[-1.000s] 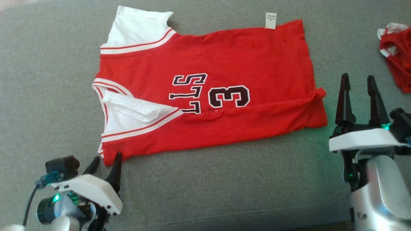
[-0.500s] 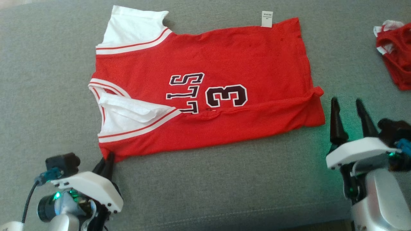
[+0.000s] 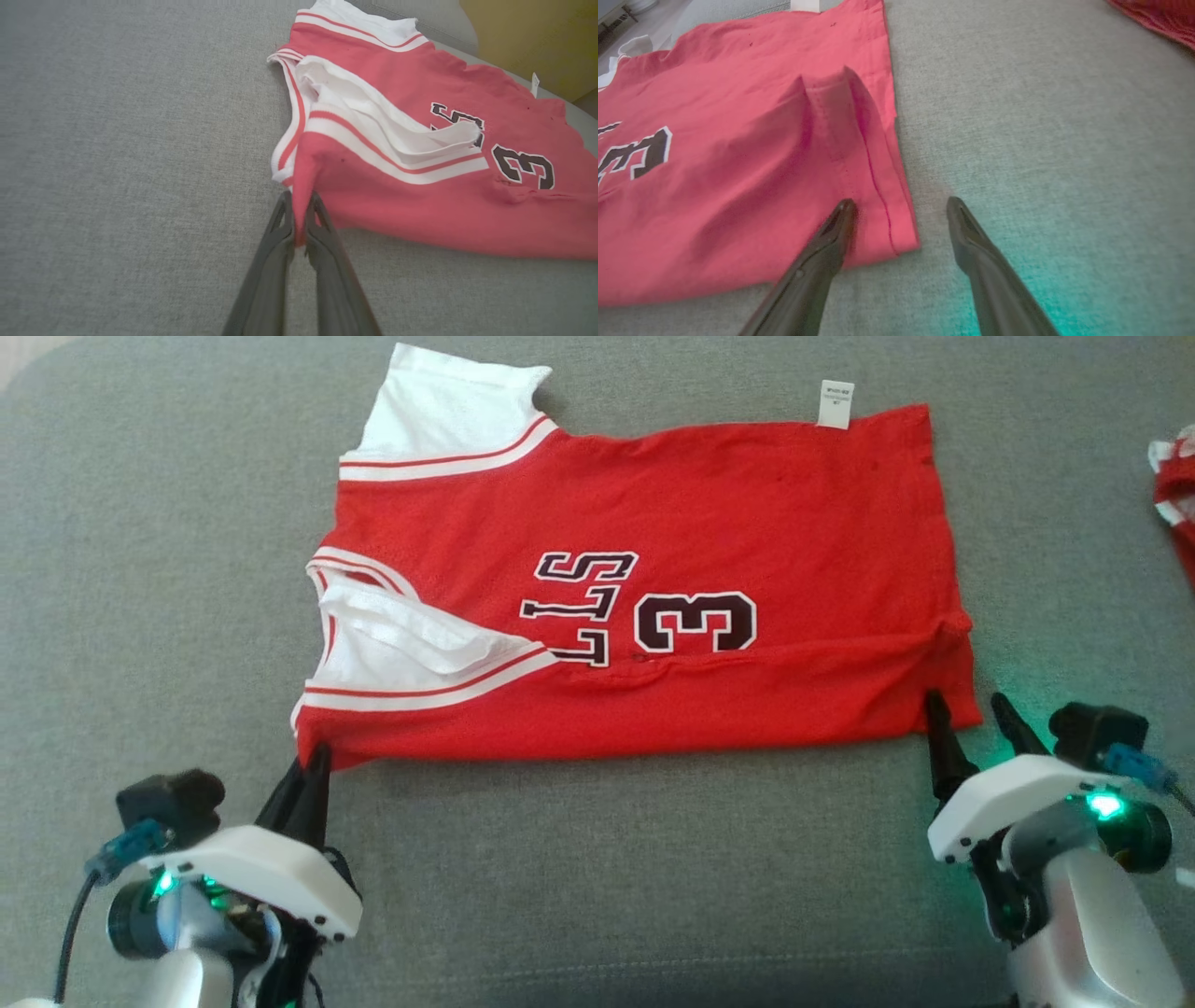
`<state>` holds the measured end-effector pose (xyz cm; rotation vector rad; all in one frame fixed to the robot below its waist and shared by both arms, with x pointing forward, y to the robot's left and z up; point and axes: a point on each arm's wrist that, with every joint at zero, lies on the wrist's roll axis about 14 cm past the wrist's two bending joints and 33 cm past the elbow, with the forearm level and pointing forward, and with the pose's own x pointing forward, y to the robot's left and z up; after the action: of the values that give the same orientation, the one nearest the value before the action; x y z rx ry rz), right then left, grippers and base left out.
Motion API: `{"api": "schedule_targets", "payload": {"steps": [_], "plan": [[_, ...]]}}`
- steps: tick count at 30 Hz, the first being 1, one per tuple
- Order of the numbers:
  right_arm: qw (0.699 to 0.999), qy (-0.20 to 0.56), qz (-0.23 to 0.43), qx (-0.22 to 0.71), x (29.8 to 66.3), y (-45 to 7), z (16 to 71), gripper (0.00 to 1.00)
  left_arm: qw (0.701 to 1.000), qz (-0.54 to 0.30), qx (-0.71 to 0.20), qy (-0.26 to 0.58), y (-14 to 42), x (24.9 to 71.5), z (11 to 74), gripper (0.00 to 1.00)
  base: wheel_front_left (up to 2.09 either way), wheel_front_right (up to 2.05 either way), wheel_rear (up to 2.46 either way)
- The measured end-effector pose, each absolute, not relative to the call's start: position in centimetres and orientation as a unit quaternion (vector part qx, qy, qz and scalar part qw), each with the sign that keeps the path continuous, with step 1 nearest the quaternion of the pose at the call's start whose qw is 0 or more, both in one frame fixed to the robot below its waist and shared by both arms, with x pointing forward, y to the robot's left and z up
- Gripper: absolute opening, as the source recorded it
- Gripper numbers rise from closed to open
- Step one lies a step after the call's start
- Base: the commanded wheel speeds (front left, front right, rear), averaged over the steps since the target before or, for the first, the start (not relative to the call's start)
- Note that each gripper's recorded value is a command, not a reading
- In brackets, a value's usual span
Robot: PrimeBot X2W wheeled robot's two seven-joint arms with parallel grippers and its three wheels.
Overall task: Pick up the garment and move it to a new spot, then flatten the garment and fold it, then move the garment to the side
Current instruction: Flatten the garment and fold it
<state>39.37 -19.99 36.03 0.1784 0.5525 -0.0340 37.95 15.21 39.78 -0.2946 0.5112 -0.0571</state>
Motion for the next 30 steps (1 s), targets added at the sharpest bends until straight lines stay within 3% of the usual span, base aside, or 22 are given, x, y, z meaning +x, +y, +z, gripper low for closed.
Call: {"api": "schedule_targets", "payload": {"steps": [1,2,4,5,7,8,22,30], "plan": [[0.956,0.28,-0.01,0.088,39.6,-19.6,35.9,1.0,0.958,-0.026,-0.146,0.246,15.3,37.9,40.0,0.0,0.0,0.0,0.0],[0.955,0.284,-0.007,0.088,39.7,-19.4,35.9,0.89,0.959,-0.024,-0.147,0.243,15.4,37.9,40.1,0.0,0.0,0.0,0.0],[0.952,0.292,0.002,0.095,39.7,-18.8,35.8,0.49,0.961,-0.022,-0.148,0.234,15.5,37.9,40.4,0.0,0.0,0.0,0.0],[0.95,0.296,0.005,0.101,39.7,-18.5,35.8,0.42,0.961,-0.022,-0.148,0.231,15.5,37.9,40.5,0.0,0.0,0.0,0.0],[0.946,0.305,0.011,0.113,39.7,-17.9,35.8,0.06,0.964,-0.021,-0.148,0.222,15.6,38.0,40.8,0.0,0.0,0.0,0.0],[0.945,0.307,0.014,0.116,39.7,-17.7,35.9,0.0,0.965,-0.021,-0.148,0.217,15.6,38.1,41.0,0.0,0.0,0.0,0.0],[0.95,0.282,0.01,0.131,38.0,-20.3,40.4,0.0,0.979,-0.062,-0.141,0.137,14.5,38.5,46.4,0.0,0.0,0.0,0.0],[0.929,0.344,-0.001,0.136,33.1,-21.6,39.0,0.0,0.963,-0.063,-0.14,0.223,14.1,32.8,43.7,0.0,0.0,0.0,0.0]]}}
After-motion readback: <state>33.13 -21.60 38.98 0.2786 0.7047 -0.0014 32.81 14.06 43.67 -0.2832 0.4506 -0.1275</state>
